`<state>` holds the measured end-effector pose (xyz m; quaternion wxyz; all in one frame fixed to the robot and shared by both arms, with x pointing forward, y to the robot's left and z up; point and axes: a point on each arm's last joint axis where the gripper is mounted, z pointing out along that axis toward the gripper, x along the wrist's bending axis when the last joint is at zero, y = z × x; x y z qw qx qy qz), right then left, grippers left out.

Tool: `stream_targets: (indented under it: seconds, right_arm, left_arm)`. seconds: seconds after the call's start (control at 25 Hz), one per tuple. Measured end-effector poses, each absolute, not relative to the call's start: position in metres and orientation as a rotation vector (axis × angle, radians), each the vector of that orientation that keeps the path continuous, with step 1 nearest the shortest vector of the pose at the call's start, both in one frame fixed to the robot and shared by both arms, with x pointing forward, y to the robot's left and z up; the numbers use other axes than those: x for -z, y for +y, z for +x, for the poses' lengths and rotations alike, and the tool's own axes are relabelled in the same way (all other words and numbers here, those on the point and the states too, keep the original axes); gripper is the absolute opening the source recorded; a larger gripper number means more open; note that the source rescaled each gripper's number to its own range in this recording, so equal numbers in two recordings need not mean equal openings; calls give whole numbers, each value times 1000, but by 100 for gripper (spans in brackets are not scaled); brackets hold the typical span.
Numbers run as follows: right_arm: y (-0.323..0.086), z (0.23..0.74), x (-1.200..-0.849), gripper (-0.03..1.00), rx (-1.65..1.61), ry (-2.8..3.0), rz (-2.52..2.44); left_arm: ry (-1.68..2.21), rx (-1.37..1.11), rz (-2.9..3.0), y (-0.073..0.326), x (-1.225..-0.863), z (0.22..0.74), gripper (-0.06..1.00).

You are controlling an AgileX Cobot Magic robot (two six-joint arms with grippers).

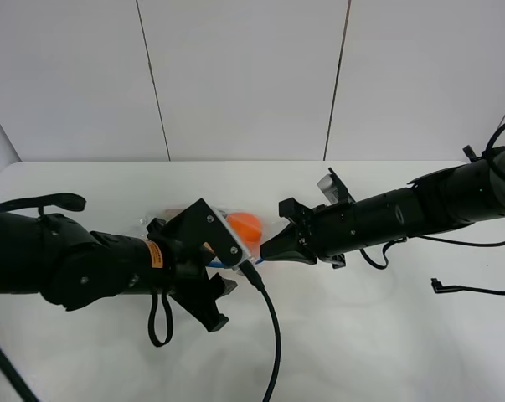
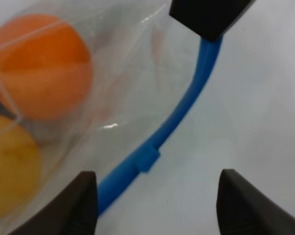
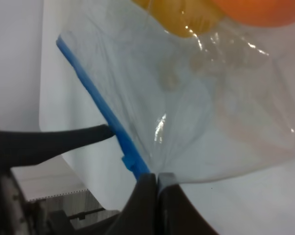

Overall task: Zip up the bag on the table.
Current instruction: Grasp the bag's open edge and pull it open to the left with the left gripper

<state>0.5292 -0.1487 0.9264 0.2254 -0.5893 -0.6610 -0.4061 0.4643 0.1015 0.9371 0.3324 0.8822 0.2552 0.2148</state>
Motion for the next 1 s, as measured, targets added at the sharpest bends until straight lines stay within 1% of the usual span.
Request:
stream_targets:
  seconds: [0.36,0.44,0.52,0.64,0.8,0.88,0.92,1.0]
  right_arm:
    - [-148,528,-927,0,1114,-1825,-1600]
    - [-148,528,-927,0,1114,-1825,-1600]
    - [-148,528,-927,0,1114,-1824,-1599]
    - [-148,527,-927,0,1114,-1826,-1599]
    - [-148,527,-927,0,1114,-1826,-1599]
    - [-148,527,-927,0,1114,-1826,-1599]
    - [-148,527,-927,0,1114,-1826,-1599]
    - [-148,527,-927,0,1114,-1826,-1599]
  left_arm:
    - [604,-601,2303,90,-935,478,100]
    - [603,-601,2305,90,-936,478,97]
    - [604,-595,2315,90,-935,477,87]
    - [605,-589,2323,90,-934,477,65]
    - [606,-584,2332,91,-934,476,37]
    - [605,-579,2343,91,-931,476,17]
    - [599,-579,2350,91,-930,476,9]
    - [583,-575,2372,90,-925,476,2]
